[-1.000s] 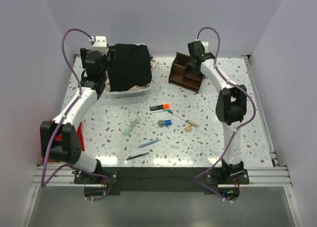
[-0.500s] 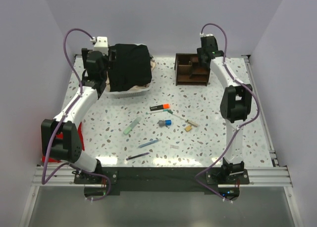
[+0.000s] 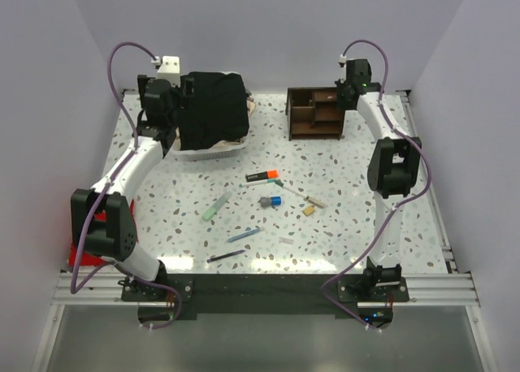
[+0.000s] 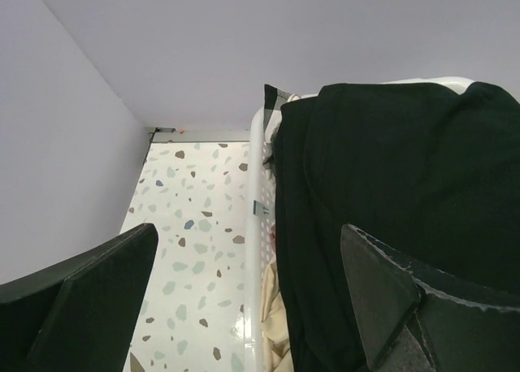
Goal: Sort the stationery into containers
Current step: Move the storage box to the center of the board.
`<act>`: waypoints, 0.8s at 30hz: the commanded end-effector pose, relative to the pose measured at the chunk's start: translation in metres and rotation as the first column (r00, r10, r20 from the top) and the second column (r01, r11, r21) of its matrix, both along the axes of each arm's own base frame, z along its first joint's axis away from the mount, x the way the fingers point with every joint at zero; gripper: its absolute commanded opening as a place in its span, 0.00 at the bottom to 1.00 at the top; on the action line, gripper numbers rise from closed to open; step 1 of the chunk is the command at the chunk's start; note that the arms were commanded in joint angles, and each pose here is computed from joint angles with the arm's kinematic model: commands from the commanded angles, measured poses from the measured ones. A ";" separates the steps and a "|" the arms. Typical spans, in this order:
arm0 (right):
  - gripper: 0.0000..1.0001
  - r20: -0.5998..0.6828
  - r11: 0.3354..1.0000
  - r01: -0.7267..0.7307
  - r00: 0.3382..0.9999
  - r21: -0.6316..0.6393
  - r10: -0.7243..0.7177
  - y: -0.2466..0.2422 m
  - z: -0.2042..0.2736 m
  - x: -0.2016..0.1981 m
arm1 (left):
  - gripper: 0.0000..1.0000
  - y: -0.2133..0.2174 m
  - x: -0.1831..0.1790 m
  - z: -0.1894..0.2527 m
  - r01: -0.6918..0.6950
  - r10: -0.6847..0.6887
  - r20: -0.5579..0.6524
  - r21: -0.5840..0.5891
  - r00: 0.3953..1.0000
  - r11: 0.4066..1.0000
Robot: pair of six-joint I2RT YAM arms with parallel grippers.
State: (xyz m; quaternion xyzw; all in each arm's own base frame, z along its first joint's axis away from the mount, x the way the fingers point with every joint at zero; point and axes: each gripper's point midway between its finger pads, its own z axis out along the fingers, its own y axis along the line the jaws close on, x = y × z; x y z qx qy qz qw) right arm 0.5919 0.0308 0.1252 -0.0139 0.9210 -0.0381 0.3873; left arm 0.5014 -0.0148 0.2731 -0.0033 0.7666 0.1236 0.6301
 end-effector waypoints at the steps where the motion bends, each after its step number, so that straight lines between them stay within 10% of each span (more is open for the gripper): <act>1: 0.00 -0.016 0.997 -0.057 0.998 -0.056 0.057 -0.001 0.006 -0.011 | 1.00 -0.010 0.005 0.021 0.019 -0.018 0.048 -0.018 0.999 1.000; 16: 0.00 -0.008 0.992 -0.104 0.995 -0.070 0.104 -0.012 0.015 -0.037 | 1.00 -0.021 0.006 0.015 0.044 -0.043 0.038 -0.016 0.998 0.999; 24: 0.56 -0.062 0.994 -0.047 0.997 -0.096 0.041 -0.022 0.022 -0.051 | 1.00 -0.020 -0.001 0.026 0.049 -0.049 0.052 -0.005 0.997 0.999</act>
